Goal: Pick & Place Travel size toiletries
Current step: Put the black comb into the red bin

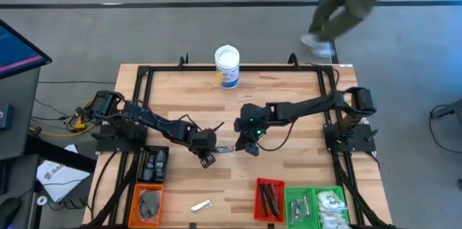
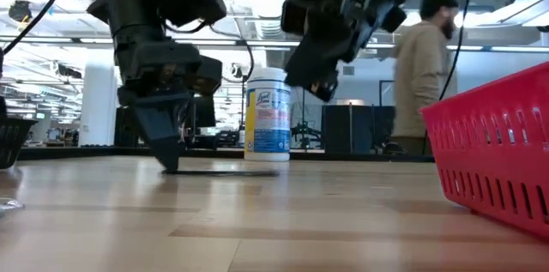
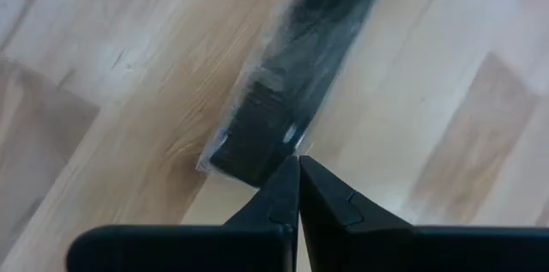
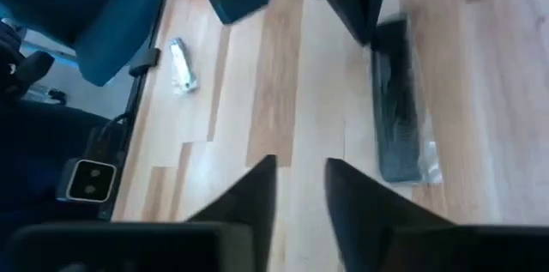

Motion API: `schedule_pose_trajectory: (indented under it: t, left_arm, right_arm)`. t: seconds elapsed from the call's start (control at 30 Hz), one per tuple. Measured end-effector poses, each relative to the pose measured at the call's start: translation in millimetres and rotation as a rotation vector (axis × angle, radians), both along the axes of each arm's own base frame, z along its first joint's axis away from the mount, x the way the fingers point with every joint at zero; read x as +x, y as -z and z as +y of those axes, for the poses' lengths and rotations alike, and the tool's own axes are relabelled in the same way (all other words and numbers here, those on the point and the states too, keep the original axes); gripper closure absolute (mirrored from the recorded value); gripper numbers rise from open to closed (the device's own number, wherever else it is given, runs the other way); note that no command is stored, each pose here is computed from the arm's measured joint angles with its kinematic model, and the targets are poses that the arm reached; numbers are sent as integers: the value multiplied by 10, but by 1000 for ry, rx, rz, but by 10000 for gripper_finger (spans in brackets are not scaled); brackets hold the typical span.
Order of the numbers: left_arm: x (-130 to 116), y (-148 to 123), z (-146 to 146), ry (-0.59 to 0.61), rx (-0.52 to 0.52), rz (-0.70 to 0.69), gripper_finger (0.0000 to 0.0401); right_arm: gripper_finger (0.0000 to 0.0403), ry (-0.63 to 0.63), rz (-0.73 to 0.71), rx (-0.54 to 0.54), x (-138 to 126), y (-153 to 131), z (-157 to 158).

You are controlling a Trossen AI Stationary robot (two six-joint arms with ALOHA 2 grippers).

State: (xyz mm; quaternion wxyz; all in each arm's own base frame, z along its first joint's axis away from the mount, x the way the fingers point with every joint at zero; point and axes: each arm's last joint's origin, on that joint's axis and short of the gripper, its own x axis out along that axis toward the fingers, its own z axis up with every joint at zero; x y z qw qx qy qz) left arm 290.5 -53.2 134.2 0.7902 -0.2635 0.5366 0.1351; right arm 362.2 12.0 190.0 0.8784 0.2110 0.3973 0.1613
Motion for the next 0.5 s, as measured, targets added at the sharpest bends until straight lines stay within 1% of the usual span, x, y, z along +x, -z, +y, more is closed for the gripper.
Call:
schedule_pose_trajectory:
  t: [0.13,0.2,0.3,0.4,0.5]
  left_arm:
    - [-58,64,21,-8,0,21,401]
    - [-84,88,26,-11,-3,24,401]
    - [-120,125,32,-26,-11,38,401]
    - [-121,129,31,-25,-11,37,401]
    - [-112,128,30,-24,-12,25,401]
  right_arm:
    - [250,19,46,15,69,145,-18]
    - [217,18,24,15,127,144,-11]
    - [177,21,22,15,128,141,-19]
    - [161,27,1,13,145,124,-39]
    - [163,62,-1,45,187,161,-85]
